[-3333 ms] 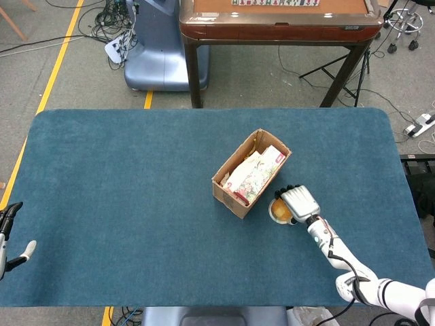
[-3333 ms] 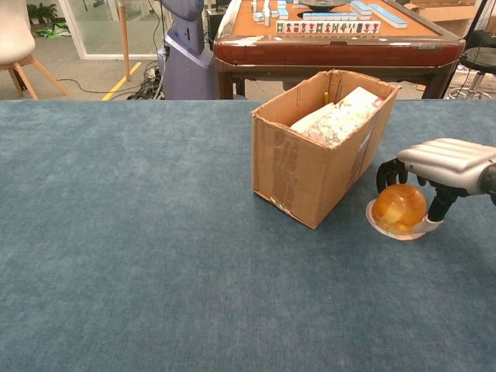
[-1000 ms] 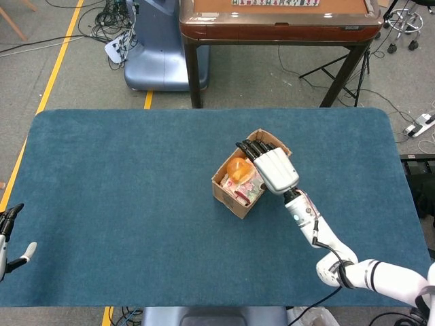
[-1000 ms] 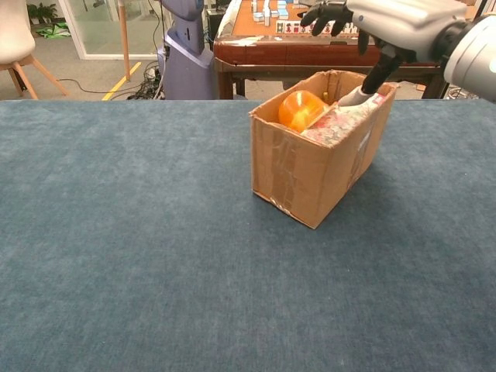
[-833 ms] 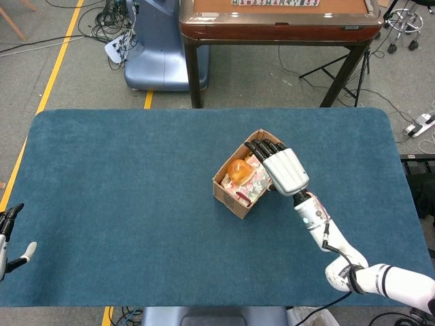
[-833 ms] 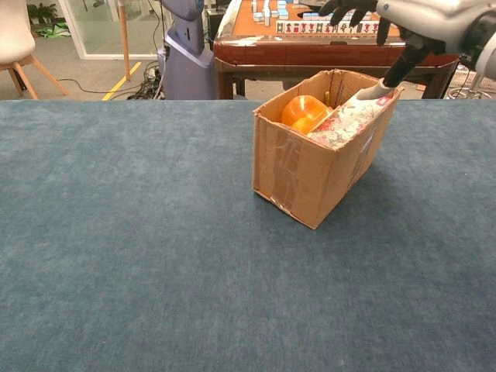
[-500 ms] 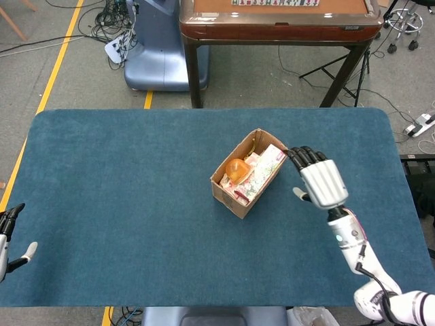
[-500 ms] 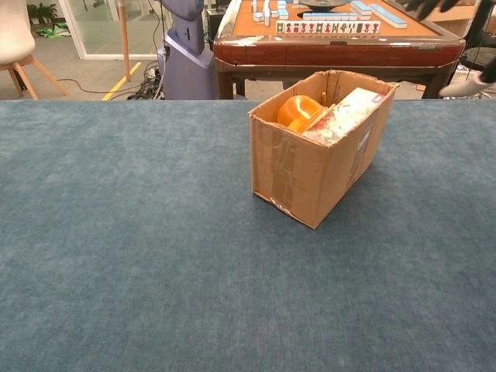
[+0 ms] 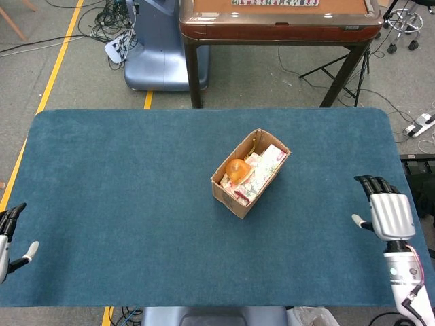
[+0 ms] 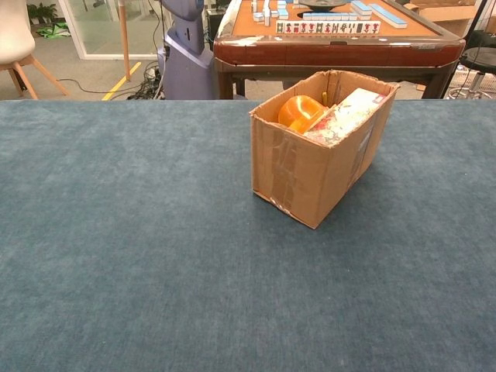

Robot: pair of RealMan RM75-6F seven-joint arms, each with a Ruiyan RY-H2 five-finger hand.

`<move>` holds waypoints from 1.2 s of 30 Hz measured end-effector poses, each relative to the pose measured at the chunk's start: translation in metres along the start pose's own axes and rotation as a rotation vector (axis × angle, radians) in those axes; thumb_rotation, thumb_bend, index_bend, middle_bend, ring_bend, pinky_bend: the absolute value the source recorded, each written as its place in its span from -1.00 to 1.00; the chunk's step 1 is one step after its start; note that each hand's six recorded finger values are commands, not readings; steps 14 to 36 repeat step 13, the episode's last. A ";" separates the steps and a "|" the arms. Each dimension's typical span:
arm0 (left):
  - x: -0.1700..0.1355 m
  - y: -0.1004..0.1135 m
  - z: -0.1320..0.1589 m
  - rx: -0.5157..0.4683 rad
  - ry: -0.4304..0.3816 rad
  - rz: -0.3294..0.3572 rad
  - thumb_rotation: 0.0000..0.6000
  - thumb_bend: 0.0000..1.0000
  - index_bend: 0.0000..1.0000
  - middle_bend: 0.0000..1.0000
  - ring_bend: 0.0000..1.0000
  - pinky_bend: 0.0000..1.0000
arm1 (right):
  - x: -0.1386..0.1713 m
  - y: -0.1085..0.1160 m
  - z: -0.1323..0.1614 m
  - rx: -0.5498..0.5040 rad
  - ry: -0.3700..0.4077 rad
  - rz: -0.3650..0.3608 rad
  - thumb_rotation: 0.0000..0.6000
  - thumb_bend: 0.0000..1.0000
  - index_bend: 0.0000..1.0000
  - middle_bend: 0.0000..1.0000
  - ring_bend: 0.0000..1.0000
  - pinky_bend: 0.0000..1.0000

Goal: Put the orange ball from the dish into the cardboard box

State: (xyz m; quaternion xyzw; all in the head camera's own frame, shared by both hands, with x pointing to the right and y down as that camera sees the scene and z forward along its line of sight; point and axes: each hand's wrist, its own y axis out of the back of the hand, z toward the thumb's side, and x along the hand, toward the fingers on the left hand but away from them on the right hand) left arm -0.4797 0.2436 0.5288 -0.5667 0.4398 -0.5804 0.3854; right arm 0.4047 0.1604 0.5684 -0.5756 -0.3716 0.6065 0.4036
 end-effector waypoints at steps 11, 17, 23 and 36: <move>0.005 -0.009 -0.001 0.000 0.004 -0.033 1.00 -0.51 -0.77 -0.62 -0.65 -0.17 | 0.014 -0.006 -0.028 -0.056 -0.041 -0.025 1.00 -1.00 -0.51 -0.52 -0.62 -0.19; 0.006 -0.012 -0.001 0.000 0.004 -0.042 1.00 -0.51 -0.77 -0.62 -0.65 -0.16 | 0.015 -0.004 -0.029 -0.075 -0.032 -0.028 1.00 -1.00 -0.51 -0.52 -0.62 -0.19; 0.006 -0.012 -0.001 0.000 0.004 -0.042 1.00 -0.51 -0.77 -0.62 -0.65 -0.16 | 0.015 -0.004 -0.029 -0.075 -0.032 -0.028 1.00 -1.00 -0.51 -0.52 -0.62 -0.19; 0.006 -0.012 -0.001 0.000 0.004 -0.042 1.00 -0.51 -0.77 -0.62 -0.65 -0.16 | 0.015 -0.004 -0.029 -0.075 -0.032 -0.028 1.00 -1.00 -0.51 -0.52 -0.62 -0.19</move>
